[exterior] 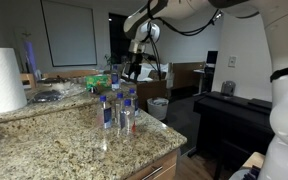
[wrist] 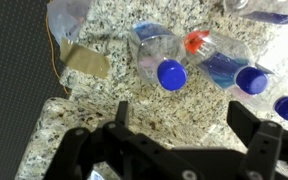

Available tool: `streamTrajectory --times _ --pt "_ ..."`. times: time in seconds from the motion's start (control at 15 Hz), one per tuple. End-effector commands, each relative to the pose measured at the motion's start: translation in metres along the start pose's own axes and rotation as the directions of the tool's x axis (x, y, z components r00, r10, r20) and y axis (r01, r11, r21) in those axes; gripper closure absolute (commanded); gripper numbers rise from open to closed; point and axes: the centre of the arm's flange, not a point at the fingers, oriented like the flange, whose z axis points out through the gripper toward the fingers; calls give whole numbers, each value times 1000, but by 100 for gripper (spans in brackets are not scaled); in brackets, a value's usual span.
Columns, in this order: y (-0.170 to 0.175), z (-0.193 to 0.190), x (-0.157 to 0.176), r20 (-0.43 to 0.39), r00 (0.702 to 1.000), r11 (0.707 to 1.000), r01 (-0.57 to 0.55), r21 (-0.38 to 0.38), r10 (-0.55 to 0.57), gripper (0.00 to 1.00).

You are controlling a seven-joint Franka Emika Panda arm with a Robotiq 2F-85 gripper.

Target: Put the bottles on the counter in the plastic on the side of the counter

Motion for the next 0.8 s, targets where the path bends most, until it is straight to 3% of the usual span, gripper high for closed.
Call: streamTrajectory --times 0.0,0.27,0.47,0.53,0.6,0.73 --pt "2 20 -15 46 998 999 33 -39 -32 0" --pt "0 46 -24 13 999 999 31 -27 -30 0" --pt "-3 60 -21 -40 999 998 34 -59 -37 0" --pt "-5 64 -20 -54 998 997 37 -64 -41 7" --pt "-7 67 -19 -69 997 997 40 -67 -44 27" --pt "-12 73 -16 -88 995 997 48 -63 -53 42"
